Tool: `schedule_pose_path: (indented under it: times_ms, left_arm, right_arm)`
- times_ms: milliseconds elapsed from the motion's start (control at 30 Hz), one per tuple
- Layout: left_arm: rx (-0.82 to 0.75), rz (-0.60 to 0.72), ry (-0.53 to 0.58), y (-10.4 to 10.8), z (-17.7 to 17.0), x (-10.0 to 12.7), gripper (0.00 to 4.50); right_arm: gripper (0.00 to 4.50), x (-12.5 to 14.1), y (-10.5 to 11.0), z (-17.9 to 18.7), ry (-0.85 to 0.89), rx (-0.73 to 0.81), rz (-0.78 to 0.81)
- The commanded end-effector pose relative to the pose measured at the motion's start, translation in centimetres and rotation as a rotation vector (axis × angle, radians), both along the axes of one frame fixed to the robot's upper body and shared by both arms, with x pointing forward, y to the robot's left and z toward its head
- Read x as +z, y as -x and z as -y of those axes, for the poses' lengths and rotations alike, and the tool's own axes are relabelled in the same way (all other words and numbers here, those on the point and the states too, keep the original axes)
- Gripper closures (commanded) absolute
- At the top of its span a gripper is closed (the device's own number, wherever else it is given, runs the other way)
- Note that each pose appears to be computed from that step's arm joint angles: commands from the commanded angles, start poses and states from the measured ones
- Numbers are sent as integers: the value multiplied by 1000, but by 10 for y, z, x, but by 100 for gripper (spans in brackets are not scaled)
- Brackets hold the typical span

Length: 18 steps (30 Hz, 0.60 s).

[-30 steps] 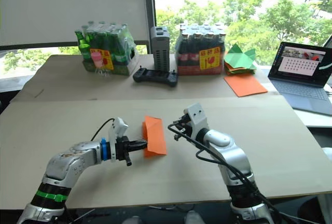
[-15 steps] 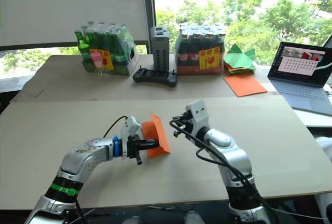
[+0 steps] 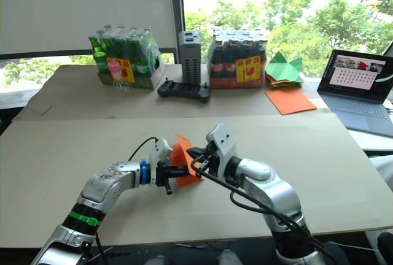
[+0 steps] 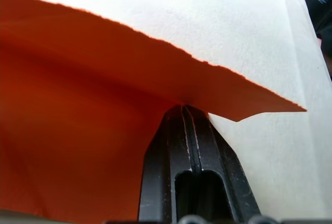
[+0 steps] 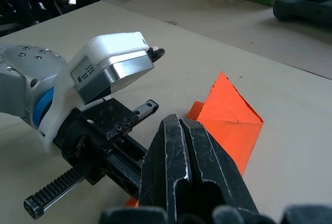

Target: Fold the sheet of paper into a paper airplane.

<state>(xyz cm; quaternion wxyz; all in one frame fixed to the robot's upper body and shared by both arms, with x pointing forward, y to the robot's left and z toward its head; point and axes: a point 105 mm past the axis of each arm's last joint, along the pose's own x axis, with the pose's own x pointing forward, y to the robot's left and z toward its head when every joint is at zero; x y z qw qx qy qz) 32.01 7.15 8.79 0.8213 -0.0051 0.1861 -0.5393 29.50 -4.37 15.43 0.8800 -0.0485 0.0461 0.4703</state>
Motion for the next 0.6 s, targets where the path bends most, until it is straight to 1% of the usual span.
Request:
schedule_pose_path:
  times_ms: [33,333,500,600]
  left_arm:
    - [-17,39,0,0,0,5,450]
    - [21,26,-28,3,-16,-5,450]
    - [29,21,-41,4,-20,-9,450]
    - [27,23,-44,4,-19,-10,450]
  right_arm:
    - [448,12,12,-5,-13,60,35]
    - [448,5,22,-2,44,109,24]
    - [448,-10,30,4,108,148,-20]
    - [448,-15,36,4,113,174,-46]
